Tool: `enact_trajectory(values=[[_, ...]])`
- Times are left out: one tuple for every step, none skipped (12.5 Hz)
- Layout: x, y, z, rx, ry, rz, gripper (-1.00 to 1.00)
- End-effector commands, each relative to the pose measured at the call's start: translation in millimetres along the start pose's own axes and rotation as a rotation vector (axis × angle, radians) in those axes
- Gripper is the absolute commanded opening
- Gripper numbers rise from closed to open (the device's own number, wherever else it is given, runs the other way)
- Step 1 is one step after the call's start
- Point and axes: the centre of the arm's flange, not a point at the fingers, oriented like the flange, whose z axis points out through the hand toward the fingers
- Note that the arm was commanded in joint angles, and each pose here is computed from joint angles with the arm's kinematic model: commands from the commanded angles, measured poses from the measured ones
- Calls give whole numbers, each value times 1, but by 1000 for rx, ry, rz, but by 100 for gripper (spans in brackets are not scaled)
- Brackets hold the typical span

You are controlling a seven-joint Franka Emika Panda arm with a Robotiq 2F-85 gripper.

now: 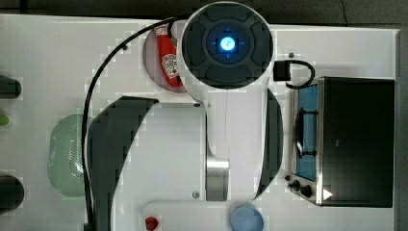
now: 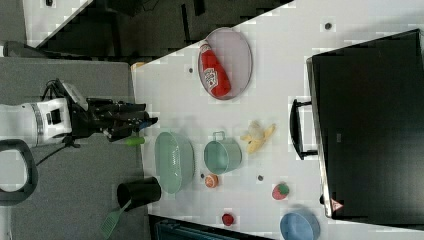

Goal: Pick banana from table and place on oven.

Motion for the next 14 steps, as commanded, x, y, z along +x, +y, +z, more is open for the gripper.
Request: enact_trajectory(values=[[-101,117,-61,-4,0,170,58],[-101,117,-59,-6,-2,170,80],[-101,117,-57,-9,-5,170,100],[-102,117,-55,-12,-8,170,100],[-102,116,-52,-17,-13,169,100],[-100,115,-46,-23,-20,169,100],[-98,113,-37,-28,-25,168,100],[-94,109,-25,-29,-25,167,100],[-90,105,-11,-27,-23,165,100],[-85,100,6,-26,-21,164,100],[-81,95,25,-25,-20,161,100],[-77,89,47,-24,-18,158,100],[-73,84,69,-23,-16,155,100],[-69,80,90,-19,-12,153,100]])
